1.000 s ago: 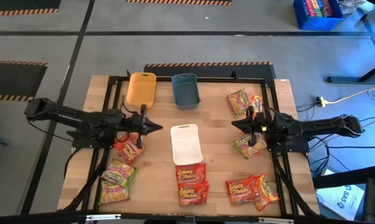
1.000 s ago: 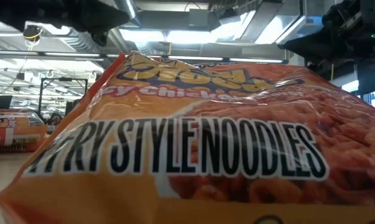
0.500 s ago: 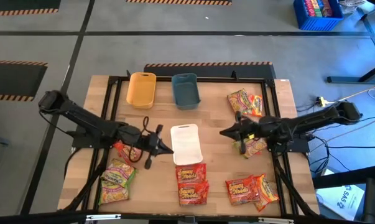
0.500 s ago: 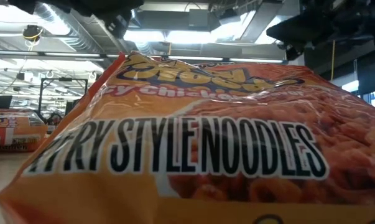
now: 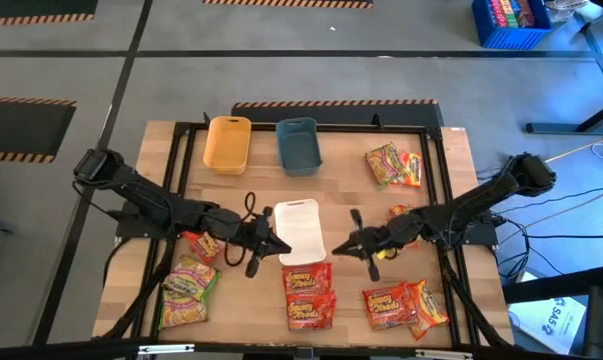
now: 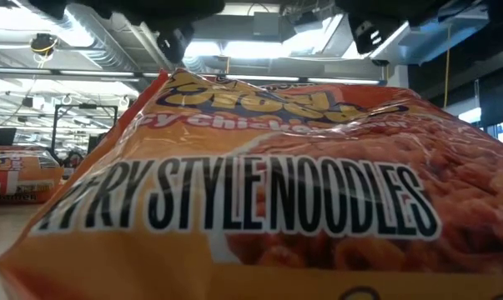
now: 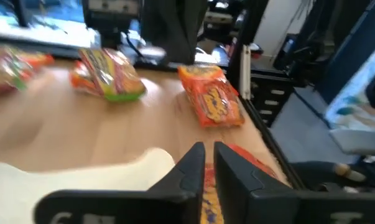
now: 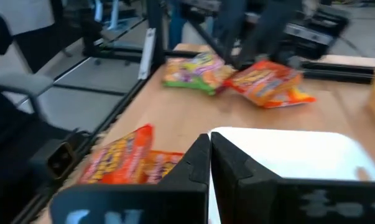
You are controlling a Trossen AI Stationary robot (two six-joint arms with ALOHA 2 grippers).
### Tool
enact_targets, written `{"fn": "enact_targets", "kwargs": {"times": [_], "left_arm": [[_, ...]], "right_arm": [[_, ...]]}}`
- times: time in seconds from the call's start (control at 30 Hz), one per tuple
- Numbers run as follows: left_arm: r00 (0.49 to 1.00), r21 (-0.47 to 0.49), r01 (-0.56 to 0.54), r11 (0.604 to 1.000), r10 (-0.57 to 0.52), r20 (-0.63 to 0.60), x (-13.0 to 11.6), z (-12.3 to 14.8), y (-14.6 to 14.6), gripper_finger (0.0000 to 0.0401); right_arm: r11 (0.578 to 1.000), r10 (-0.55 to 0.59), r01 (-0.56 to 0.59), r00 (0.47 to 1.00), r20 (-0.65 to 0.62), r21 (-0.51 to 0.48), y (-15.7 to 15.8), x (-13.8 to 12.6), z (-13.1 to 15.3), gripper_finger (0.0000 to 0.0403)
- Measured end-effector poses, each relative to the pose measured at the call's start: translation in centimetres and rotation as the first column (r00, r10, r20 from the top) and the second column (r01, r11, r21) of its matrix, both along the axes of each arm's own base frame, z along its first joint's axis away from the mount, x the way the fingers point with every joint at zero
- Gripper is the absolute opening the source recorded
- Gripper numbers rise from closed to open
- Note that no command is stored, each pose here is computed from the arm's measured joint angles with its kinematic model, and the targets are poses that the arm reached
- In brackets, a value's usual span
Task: Sort Maruchan noodles
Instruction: Put the red noodle pack into the blue bin
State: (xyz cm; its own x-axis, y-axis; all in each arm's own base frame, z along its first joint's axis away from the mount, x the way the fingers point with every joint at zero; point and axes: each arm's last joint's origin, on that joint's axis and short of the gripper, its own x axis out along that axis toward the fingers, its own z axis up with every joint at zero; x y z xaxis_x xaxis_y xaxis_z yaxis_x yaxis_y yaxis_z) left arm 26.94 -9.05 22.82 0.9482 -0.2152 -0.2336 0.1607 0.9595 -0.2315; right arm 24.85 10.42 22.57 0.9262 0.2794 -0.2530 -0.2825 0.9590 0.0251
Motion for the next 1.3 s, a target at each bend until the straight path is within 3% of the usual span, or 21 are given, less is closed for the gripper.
{"fn": "enact_targets", "kwargs": {"times": [0.33,0.47,0.67,0.87,1.0,1.1,1.3], "left_arm": [[0.975,-0.23,0.11,0.967,-0.151,-0.166,0.7,-2.7,-1.4,0.0129],[0.964,-0.226,0.149,0.963,-0.193,-0.183,1.0,-2.9,-2.8,0.0137],[0.957,-0.189,0.165,0.968,-0.203,-0.206,0.8,-2.7,-5.5,0.0134],[0.975,-0.146,0.054,0.988,-0.084,-0.207,-0.5,-2.8,-7.5,0.0134],[0.979,-0.176,-0.031,0.984,-0.005,-0.203,-0.8,-2.8,-8.0,0.0134],[0.986,-0.221,-0.021,0.975,-0.016,-0.165,-0.8,-2.4,-8.4,0.0134],[0.996,-0.203,0.0,0.979,-0.019,-0.092,0.3,-2.8,-8.2,0.0137]], "right_arm": [[0.985,0.041,-0.022,0.993,-0.112,0.169,3.5,0.2,-2.5,0.0008],[0.969,0.046,-0.014,0.991,-0.124,0.246,4.3,0.6,-3.3,0.0046],[0.954,0.075,-0.025,0.984,-0.16,0.299,6.0,1.4,-4.2,0.0139],[0.966,0.089,-0.029,0.97,-0.224,0.257,7.5,2.5,-4.3,0.0205],[0.971,0.073,-0.002,0.955,-0.288,0.239,7.6,2.8,-4.2,0.0219],[0.972,0.07,0.003,0.951,-0.3,0.236,7.6,2.8,-4.2,0.0219],[0.971,0.102,-0.022,0.937,-0.333,0.237,7.7,2.6,-4.4,0.0215]]}}
